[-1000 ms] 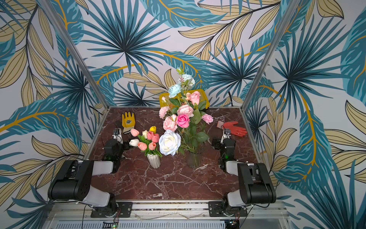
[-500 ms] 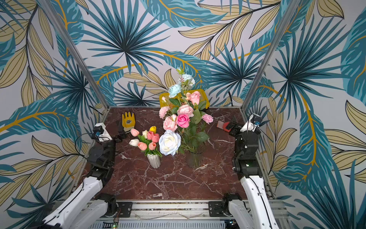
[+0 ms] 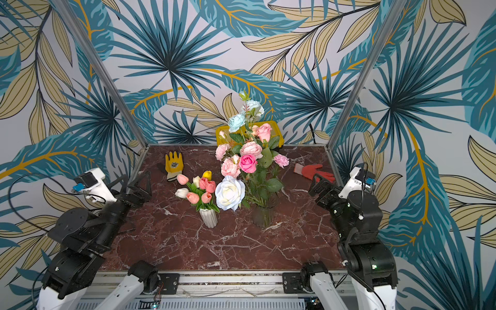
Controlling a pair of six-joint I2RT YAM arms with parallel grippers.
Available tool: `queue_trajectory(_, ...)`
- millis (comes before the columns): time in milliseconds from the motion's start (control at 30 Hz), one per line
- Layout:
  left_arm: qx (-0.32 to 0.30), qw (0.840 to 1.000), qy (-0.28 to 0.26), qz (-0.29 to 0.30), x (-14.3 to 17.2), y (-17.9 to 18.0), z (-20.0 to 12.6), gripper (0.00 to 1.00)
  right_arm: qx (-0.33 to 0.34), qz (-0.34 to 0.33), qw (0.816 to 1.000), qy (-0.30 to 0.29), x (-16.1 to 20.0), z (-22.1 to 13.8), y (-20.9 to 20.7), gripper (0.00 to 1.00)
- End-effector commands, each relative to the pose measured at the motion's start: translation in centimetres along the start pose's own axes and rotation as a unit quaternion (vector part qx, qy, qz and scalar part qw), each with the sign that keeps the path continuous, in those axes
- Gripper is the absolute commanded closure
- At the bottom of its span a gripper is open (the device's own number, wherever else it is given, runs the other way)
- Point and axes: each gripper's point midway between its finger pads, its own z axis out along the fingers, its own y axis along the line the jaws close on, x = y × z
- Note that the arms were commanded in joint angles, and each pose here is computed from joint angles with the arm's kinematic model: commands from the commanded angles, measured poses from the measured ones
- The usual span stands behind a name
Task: Pick out pink flowers from the vase
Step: Pick up the flower from the vase.
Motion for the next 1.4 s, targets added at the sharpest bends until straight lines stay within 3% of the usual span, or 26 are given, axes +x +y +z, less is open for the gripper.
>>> queue_trajectory(0, 0.044, 0.993, 0.100, -0.041, 3.4, -1.3, -1.7, 0.01, -0.068, -0.005, 0.994, 0.087, 3.1, -0.2, 2.3, 0.01)
queue_trajectory(67, 0.082, 0.988, 0.126, -0.040, 4.0, -2.6, -2.4, 0.00, -0.102, -0.010, 0.991, 0.084, 3.2, -0.9, 3.3, 0.01)
queue_trajectory(167, 0.089, 0.979, 0.180, -0.034, 5.8, -2.9, -3.0, 0.01, -0.166, -0.039, 0.979, 0.109, 4.1, -2.2, 5.3, 0.01)
queue_trajectory(267, 0.104, 0.969, 0.223, -0.024, 7.7, -3.1, -3.8, 0.00, -0.196, -0.070, 0.970, 0.126, 5.5, -2.6, 5.9, 0.08)
queue_trajectory(367, 0.109, 0.961, 0.254, -0.007, 9.2, -2.7, -4.7, 0.00, -0.223, -0.085, 0.961, 0.139, 7.2, -2.6, 6.1, 0.08)
queue_trajectory(633, 0.024, 0.959, 0.279, 0.044, 10.6, 1.2, -6.2, 0.00, -0.275, -0.143, 0.934, 0.179, 10.3, -2.9, 6.9, 0.15)
queue_trajectory(800, 0.010, 0.948, 0.318, 0.035, 13.0, 1.9, -5.4, 0.00, -0.271, -0.186, 0.918, 0.223, 13.2, -2.3, 6.1, 0.19)
queue_trajectory(1067, -0.016, 0.931, 0.362, 0.045, 15.7, 3.1, -4.4, 0.01, -0.297, -0.222, 0.908, 0.197, 15.1, -2.1, 5.5, 0.16)
queue_trajectory(1367, -0.014, 0.918, 0.394, 0.033, 16.7, 2.2, -2.7, 0.01, -0.212, -0.322, 0.892, 0.235, 17.9, 1.6, 4.7, 0.16)
